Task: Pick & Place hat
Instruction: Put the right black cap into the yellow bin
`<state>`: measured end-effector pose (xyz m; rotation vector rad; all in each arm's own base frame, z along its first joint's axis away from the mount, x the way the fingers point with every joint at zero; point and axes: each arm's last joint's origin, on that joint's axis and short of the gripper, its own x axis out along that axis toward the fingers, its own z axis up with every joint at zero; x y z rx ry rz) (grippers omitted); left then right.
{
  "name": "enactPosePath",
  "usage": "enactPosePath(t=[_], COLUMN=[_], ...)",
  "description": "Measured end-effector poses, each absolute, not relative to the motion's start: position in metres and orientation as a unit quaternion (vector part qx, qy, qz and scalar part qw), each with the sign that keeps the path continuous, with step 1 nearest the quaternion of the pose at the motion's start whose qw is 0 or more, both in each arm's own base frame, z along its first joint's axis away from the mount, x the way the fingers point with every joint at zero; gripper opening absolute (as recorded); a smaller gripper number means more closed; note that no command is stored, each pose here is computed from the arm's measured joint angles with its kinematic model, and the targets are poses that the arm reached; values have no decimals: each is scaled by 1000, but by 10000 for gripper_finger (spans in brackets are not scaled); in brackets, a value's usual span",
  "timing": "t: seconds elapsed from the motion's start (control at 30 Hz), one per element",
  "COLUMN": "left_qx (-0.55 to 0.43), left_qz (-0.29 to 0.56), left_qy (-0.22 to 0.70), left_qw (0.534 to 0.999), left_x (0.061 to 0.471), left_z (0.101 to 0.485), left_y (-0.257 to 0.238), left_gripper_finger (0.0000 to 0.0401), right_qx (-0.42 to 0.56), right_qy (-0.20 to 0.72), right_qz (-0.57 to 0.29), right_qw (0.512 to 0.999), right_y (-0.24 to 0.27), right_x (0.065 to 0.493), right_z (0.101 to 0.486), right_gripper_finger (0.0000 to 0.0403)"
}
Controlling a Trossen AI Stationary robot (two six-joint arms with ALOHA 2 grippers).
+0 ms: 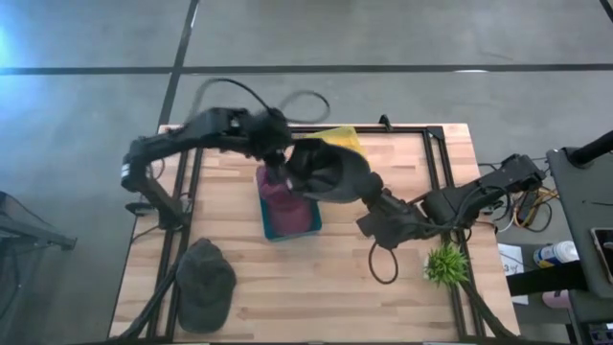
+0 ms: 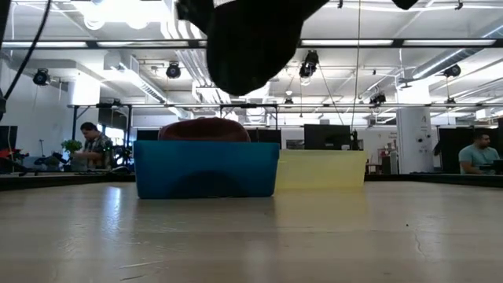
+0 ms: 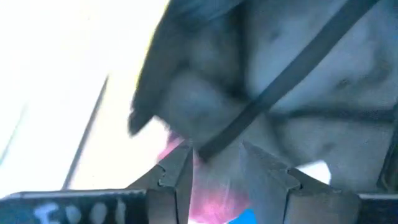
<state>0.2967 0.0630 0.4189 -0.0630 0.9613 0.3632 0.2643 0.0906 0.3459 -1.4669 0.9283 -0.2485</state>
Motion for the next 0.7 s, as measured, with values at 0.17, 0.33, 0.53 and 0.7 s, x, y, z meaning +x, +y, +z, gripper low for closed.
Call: enactPosePath(t=[0.17, 0.33, 0.53, 0.7], left_qx=[-55, -106, -198, -221], left_qz=[237, 267, 222, 203], left_qy=[397, 397, 417, 395], left_qw=[885, 872, 859, 868], left_x=[267, 261, 269, 281], left_z=[442, 435, 409, 397], left_y=[80, 107, 122, 121], left_gripper_finger=[126, 126, 126, 126], right_qx=[-668, -715, -725, -724], right_qy=[410, 404, 394, 380], right_qz=[-112, -77, -103, -117], right_qw=[611, 566, 555, 564], right_y=[91, 95, 98, 103], right_x=[250, 244, 234, 226], right_z=[350, 354, 363, 368], right_gripper_finger=[13, 13, 13, 13])
